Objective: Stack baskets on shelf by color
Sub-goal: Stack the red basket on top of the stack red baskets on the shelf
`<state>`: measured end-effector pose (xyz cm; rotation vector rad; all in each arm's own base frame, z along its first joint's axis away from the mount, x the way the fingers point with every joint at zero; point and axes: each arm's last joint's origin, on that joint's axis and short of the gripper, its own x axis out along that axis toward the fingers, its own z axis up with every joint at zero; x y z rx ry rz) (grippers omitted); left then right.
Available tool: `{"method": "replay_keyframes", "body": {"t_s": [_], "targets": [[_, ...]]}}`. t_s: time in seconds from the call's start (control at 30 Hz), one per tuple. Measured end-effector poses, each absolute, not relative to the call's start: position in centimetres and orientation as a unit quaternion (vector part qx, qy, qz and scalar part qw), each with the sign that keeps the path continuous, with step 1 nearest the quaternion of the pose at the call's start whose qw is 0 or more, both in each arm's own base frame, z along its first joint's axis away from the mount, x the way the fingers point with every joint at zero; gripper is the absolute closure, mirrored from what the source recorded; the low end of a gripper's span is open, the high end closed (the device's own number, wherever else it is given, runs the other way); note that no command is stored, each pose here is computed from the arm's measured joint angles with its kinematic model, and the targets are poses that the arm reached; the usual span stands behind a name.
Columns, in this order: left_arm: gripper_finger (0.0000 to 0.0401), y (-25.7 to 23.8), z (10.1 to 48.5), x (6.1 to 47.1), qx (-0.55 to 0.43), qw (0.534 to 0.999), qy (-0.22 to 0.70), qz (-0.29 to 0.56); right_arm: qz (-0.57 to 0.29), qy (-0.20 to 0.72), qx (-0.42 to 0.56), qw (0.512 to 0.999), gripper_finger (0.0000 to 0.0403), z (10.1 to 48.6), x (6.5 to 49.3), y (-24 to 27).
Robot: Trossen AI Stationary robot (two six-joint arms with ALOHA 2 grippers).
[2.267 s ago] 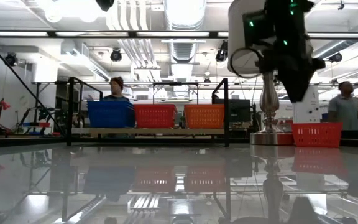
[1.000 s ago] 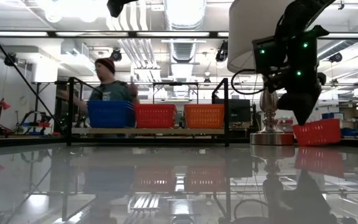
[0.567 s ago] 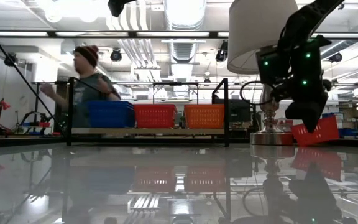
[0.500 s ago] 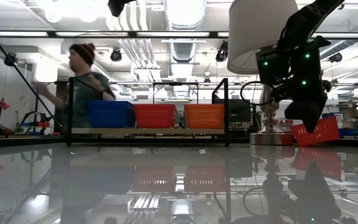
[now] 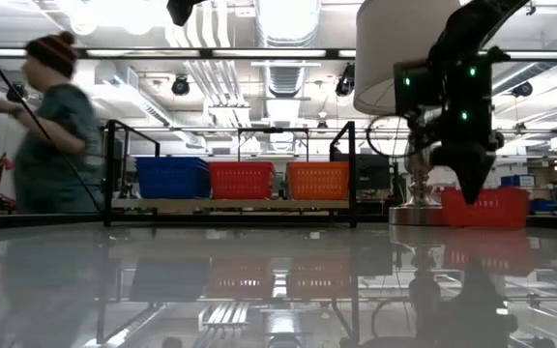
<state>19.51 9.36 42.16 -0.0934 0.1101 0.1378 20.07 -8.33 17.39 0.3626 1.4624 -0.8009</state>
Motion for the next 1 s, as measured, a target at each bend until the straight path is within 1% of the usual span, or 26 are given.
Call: {"method": "replay_keyframes", "body": {"t_s": [0.23,0.4,0.53,0.6,0.77,0.9,1.0], "targets": [[0.0292,8.7,42.7,19.4,-0.057,0.996,0.038,0.057,-0.267,0.609,0.184,0.723,0.0393,20.6,22.9,-4.6],[0.0292,7.9,43.3,19.3,-0.074,0.996,0.013,0.041,-0.163,0.578,0.137,0.788,0.0394,24.5,25.3,0.1],[0.0292,7.6,43.7,19.2,-0.090,0.995,-0.005,0.032,-0.076,0.532,0.087,0.839,0.0394,28.5,26.4,4.1],[0.0292,7.5,43.9,19.1,-0.098,0.995,-0.012,0.031,-0.045,0.508,0.070,0.857,0.0394,30.4,27.1,5.6],[0.0292,7.5,43.9,19.0,-0.098,0.995,-0.014,0.031,-0.039,0.460,0.028,0.886,0.0394,33.4,30.4,7.0],[0.0292,7.4,44.5,18.9,-0.088,0.995,-0.037,0.029,-0.048,0.447,-0.028,0.893,0.0394,34.2,34.4,6.7],[0.0292,7.2,45.0,18.5,-0.078,0.995,-0.059,0.027,-0.056,0.448,-0.052,0.891,0.0394,34.4,37.3,5.5]]}}
